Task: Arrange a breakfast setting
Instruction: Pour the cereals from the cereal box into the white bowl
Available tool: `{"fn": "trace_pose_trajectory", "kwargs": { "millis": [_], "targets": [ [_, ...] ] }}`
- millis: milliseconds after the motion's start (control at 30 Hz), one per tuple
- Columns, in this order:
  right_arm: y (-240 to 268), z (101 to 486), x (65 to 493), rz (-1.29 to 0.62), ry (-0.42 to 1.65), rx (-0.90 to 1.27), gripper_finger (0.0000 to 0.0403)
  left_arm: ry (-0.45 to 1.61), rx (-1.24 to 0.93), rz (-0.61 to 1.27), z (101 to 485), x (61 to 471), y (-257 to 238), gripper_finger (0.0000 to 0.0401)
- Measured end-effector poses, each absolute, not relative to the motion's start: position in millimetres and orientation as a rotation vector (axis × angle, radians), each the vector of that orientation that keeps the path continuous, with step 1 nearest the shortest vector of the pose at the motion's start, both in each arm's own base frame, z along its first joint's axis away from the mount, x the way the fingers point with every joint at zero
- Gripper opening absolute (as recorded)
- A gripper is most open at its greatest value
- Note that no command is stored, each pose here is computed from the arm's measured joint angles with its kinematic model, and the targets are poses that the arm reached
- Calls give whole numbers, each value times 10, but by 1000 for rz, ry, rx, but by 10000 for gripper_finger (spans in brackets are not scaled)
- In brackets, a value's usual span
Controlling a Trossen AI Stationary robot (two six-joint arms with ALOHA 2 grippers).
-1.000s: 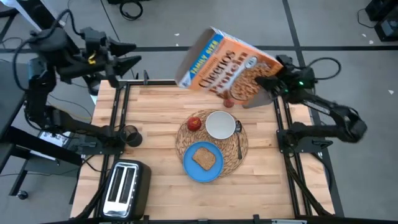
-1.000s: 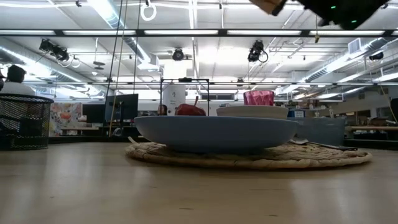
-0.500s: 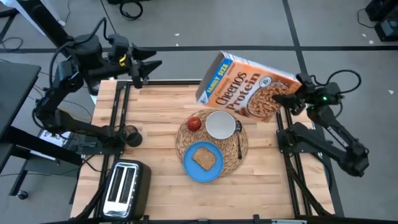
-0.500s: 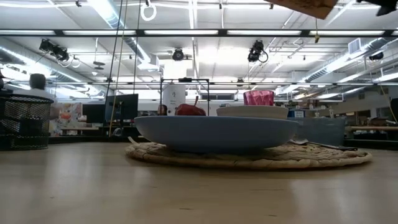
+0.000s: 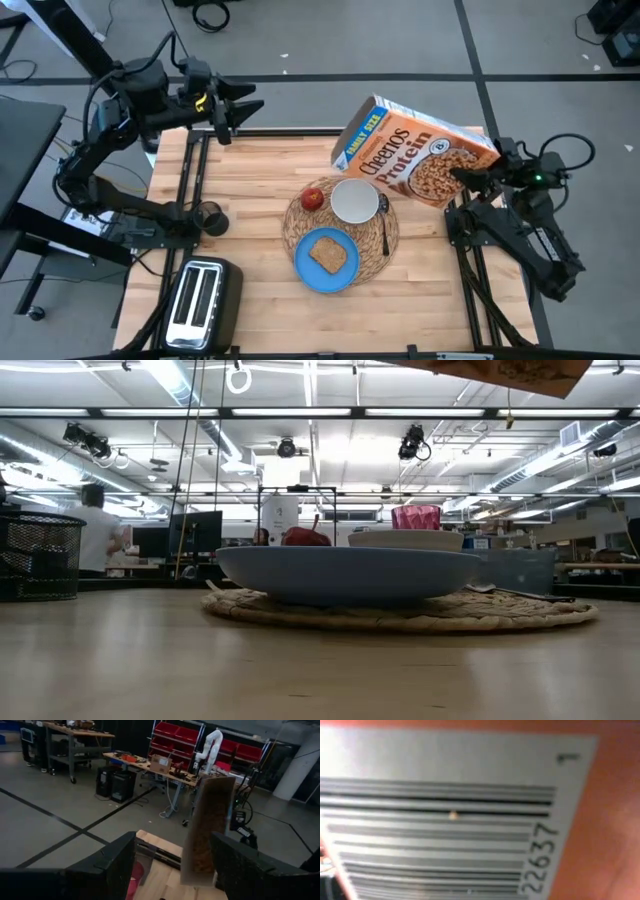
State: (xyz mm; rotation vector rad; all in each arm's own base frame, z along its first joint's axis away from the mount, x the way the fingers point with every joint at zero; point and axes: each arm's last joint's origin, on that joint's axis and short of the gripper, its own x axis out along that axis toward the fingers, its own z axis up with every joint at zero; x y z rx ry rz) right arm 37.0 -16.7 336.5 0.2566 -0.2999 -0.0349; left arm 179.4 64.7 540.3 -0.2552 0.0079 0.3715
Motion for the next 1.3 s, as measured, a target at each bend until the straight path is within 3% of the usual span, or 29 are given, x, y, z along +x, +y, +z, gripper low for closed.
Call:
{"fn": "trace_pose_trajectory", "kwargs": {
  "millis": [667,1300],
  "targets": [
    [36,3241,226,-101,-309,212,264,5,-255,384,5404,1796,641,254],
    [-29,2955,269,-171,-91,278,264,6,-255,385,5403,1797,641,254]
  ]
}}
